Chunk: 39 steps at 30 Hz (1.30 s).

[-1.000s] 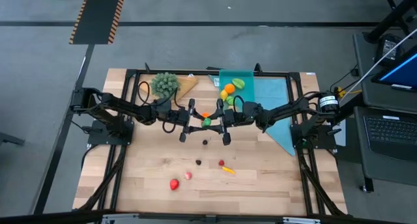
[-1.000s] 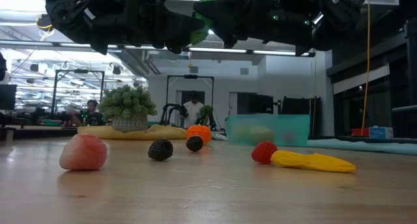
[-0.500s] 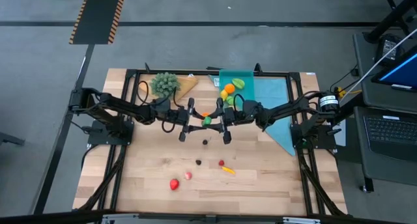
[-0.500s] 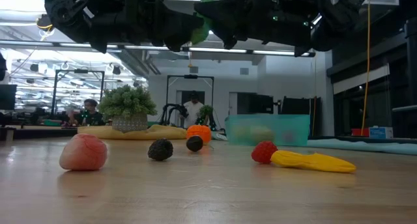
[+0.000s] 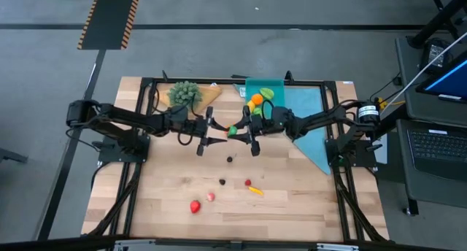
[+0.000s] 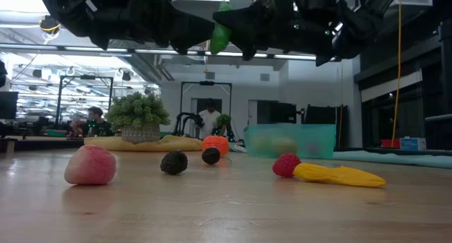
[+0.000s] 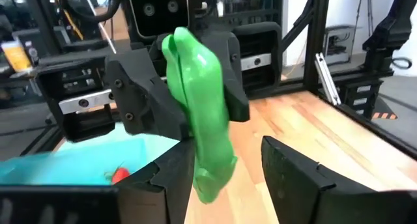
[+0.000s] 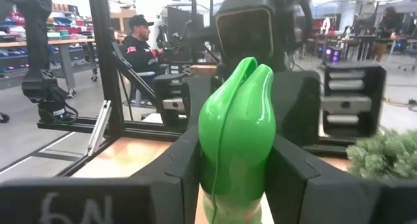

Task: Pick and placing Produce into tupperware
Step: Put the green pea into the blue bin

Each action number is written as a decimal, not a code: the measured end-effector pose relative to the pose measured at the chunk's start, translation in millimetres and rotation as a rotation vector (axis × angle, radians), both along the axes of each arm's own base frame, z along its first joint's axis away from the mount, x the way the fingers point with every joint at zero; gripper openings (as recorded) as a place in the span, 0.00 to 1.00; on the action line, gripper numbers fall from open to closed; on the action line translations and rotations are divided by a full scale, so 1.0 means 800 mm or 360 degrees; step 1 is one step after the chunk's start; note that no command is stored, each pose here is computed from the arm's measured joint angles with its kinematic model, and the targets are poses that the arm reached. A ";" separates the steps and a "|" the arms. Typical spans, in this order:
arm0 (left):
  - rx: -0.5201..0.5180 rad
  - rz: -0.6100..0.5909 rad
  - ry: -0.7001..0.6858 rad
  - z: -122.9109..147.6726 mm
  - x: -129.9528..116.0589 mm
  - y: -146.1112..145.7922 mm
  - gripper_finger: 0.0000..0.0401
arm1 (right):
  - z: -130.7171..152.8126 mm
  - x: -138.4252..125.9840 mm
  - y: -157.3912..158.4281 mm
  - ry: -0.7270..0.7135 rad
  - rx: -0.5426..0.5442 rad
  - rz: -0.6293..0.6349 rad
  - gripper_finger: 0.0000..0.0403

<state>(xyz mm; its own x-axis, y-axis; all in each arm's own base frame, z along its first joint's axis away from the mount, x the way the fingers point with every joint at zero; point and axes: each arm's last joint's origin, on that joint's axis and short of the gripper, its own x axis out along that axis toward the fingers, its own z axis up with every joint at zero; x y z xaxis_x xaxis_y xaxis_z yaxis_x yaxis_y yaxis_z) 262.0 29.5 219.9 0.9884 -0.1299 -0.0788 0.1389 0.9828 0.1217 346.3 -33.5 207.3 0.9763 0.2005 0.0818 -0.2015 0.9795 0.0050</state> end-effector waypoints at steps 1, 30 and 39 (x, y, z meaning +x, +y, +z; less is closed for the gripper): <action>-0.0003 0.0009 0.0026 0.001 -0.003 0.001 0.42 | -0.001 0.000 -0.002 0.0008 0.0007 -0.0004 0.32; -0.0002 0.0191 0.0089 0.016 -0.029 0.032 0.43 | 0.026 -0.100 -0.045 0.0064 -0.0031 -0.0295 0.33; 0.0004 0.0297 0.0167 0.030 -0.057 0.041 0.44 | 0.012 -0.158 -0.036 0.0058 -0.0024 -0.0620 0.33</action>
